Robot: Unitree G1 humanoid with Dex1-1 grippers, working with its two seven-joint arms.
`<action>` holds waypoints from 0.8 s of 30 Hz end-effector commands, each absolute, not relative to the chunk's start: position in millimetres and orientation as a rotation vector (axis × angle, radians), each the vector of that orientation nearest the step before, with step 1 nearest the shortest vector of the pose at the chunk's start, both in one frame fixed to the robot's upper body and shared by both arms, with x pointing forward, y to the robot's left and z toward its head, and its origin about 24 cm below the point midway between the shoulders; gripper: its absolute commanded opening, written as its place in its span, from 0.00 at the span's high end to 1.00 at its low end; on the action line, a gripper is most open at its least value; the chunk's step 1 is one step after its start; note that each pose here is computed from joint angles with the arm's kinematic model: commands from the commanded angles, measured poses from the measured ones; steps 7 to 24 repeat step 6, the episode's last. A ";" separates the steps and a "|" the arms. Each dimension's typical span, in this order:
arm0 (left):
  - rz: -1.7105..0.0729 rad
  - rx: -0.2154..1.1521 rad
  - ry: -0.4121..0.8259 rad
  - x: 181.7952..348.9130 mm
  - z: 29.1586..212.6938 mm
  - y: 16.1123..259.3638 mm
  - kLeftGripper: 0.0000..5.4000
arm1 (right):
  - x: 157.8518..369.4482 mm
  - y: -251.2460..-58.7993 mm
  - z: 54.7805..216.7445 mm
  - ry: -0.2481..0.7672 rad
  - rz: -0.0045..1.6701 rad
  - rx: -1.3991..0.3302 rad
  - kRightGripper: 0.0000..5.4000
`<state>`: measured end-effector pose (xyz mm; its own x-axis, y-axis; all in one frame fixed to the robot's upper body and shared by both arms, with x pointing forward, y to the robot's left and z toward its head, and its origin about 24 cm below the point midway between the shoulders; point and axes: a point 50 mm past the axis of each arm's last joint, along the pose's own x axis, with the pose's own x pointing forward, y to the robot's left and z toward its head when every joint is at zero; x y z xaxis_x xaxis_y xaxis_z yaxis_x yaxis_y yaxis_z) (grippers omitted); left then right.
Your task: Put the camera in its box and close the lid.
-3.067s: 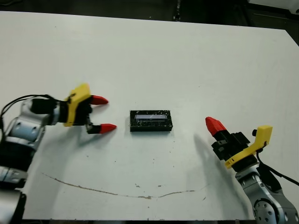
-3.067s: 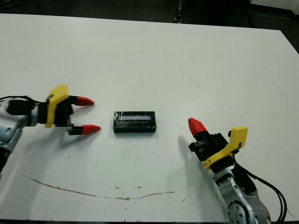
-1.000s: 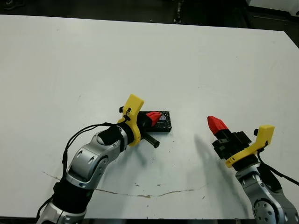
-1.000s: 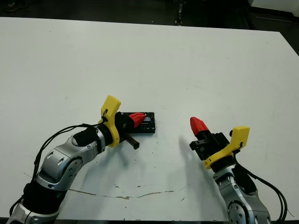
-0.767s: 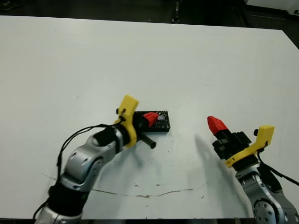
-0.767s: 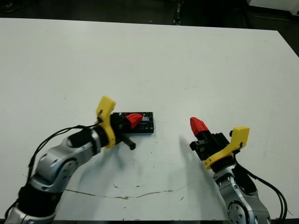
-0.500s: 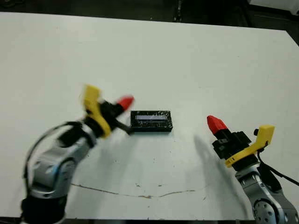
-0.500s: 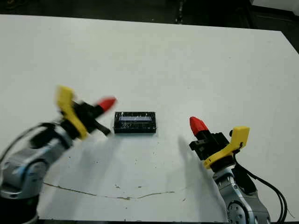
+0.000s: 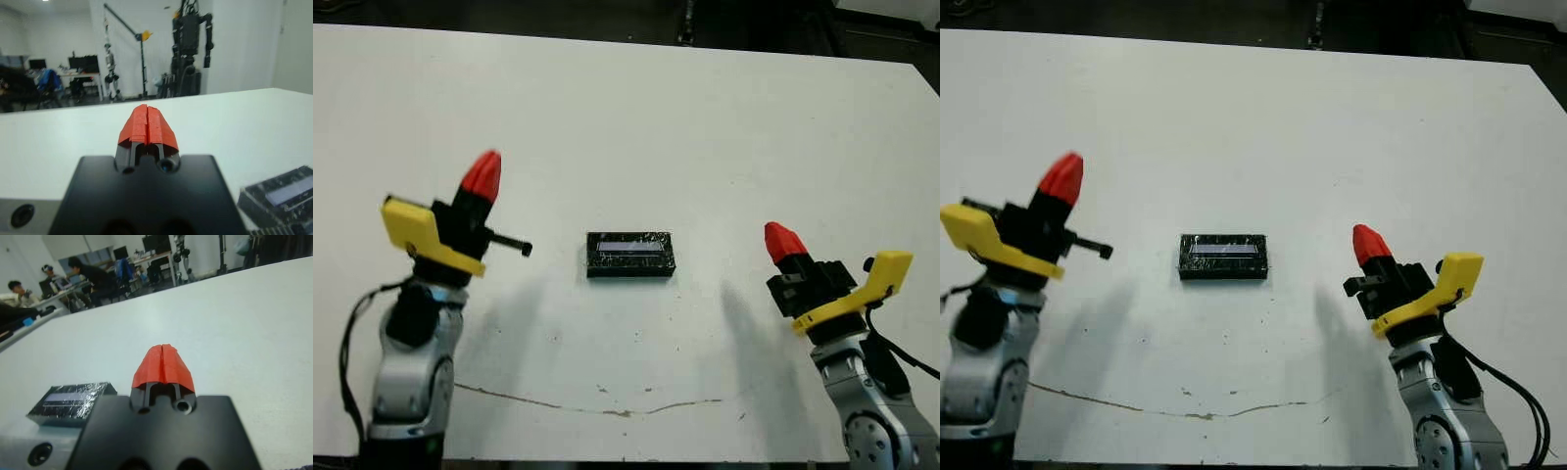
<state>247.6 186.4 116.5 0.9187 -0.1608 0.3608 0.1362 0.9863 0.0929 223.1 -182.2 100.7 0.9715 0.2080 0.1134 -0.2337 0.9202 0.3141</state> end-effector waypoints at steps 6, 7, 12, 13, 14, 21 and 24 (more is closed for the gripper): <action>-0.105 0.046 -0.343 241.9 96.1 187.2 1.00 | 221.7 -184.4 95.4 -0.072 0.207 0.336 1.00; -0.105 0.046 -0.343 241.9 96.1 187.2 1.00 | 221.7 -184.4 95.4 -0.072 0.207 0.336 1.00; -0.105 0.046 -0.343 241.9 96.1 187.2 1.00 | 221.7 -184.4 95.4 -0.072 0.207 0.336 1.00; -0.105 0.046 -0.343 241.9 96.1 187.2 1.00 | 221.7 -184.4 95.4 -0.072 0.207 0.336 1.00; -0.105 0.046 -0.343 241.9 96.1 187.2 1.00 | 221.7 -184.4 95.4 -0.072 0.207 0.336 1.00; -0.105 0.046 -0.343 241.9 96.1 187.2 1.00 | 221.7 -184.4 95.4 -0.072 0.207 0.336 1.00; -0.105 0.046 -0.343 241.9 96.1 187.2 1.00 | 221.7 -184.4 95.4 -0.072 0.207 0.336 1.00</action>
